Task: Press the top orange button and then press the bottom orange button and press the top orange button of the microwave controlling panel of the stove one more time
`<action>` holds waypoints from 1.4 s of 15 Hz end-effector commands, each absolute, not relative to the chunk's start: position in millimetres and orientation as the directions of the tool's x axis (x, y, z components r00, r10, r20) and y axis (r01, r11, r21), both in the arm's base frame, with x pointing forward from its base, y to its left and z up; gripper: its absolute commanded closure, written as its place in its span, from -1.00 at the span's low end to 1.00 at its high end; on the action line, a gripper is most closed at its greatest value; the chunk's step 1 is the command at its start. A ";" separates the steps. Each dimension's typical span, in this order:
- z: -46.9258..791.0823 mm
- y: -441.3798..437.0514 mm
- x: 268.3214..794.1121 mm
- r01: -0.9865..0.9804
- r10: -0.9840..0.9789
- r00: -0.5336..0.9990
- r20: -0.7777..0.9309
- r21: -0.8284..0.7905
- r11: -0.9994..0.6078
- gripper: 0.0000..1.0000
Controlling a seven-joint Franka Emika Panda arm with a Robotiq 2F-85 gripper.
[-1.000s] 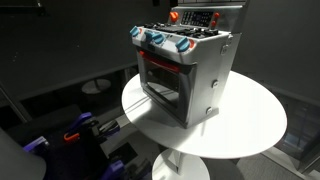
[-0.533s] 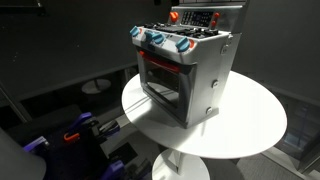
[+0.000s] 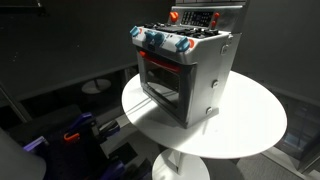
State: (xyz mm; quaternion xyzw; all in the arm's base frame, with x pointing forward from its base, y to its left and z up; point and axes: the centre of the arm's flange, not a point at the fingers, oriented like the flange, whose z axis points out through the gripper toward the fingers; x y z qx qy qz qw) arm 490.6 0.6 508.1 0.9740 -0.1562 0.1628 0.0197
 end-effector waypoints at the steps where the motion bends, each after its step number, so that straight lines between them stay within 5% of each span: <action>1: 506.8 -6.2 529.2 -0.394 -0.361 0.857 0.367 0.016 -0.919 -1.00; 21: 458.1 -49.0 626.6 -0.551 -0.485 0.772 0.412 0.054 -0.833 -1.00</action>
